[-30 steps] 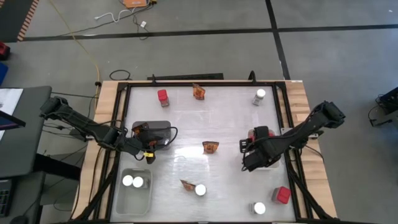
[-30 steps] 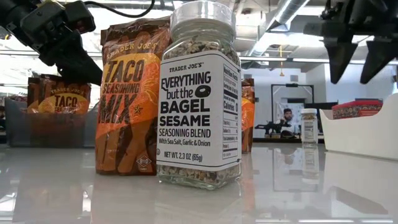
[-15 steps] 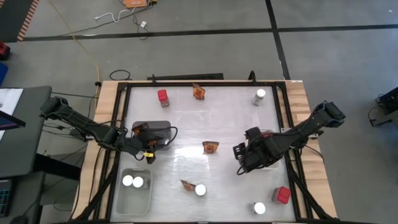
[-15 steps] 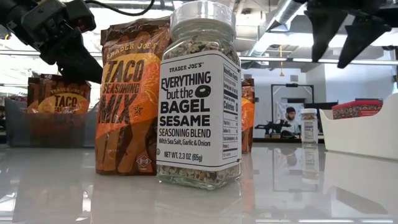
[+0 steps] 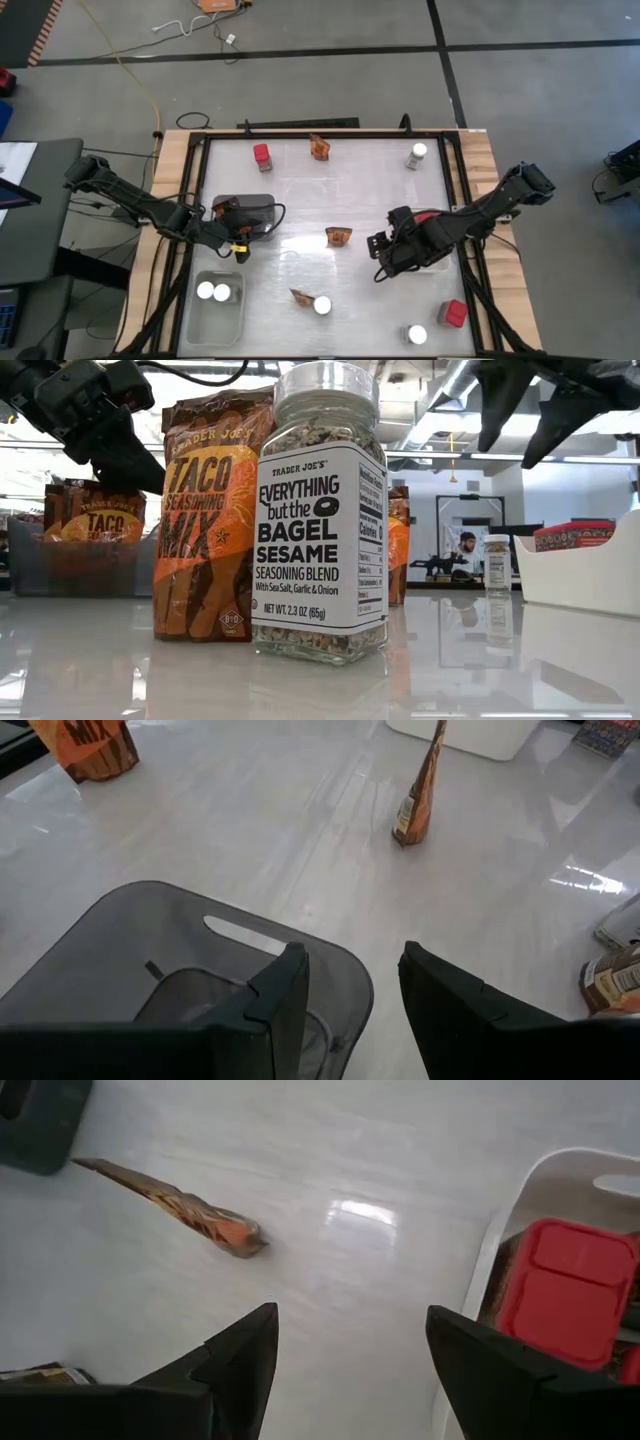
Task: Sort spices by type
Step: Put the white spice bottle into the gray bin
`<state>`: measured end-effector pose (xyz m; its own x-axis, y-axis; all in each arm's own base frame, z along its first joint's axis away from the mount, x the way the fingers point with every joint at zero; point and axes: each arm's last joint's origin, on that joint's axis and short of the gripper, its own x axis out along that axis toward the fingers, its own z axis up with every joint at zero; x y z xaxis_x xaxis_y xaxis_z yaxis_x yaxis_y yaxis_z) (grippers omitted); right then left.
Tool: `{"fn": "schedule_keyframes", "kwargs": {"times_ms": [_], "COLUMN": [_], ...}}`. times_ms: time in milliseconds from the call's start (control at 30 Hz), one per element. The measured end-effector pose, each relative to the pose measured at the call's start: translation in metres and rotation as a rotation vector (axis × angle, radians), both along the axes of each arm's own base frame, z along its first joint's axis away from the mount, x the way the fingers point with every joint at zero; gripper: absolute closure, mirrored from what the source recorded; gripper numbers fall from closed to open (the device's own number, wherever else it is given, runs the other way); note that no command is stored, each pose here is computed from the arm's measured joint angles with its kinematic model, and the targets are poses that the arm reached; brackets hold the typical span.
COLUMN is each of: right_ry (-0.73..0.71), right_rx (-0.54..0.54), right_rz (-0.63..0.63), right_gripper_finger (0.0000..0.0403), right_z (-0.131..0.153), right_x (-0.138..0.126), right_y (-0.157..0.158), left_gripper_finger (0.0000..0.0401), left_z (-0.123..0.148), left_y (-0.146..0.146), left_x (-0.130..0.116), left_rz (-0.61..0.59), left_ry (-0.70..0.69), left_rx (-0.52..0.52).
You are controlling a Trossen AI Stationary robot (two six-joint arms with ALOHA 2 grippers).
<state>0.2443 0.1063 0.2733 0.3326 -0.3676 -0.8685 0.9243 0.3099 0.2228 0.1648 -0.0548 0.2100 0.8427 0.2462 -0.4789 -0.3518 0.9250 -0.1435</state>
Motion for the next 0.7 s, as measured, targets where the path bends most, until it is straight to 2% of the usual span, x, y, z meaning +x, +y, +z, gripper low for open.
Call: {"fn": "schedule_keyframes", "kwargs": {"times_ms": [533,700], "right_ry": [0.028,0.028], "right_rx": [-0.022,-0.023], "right_rz": [0.067,0.072], "right_gripper_finger": [0.0122,0.0122], "right_z": [0.0000,0.0000], "right_x": [0.0001,0.0003], "right_y": [0.0000,0.0001], "left_gripper_finger": [0.0251,0.0232], "left_z": [-0.0038,-0.0040], "left_y": [0.0015,0.0008], "left_x": [-0.0026,-0.0026], "left_rz": [0.030,0.005], "left_ry": [0.034,0.043], "left_rx": [-0.015,-0.018]}}
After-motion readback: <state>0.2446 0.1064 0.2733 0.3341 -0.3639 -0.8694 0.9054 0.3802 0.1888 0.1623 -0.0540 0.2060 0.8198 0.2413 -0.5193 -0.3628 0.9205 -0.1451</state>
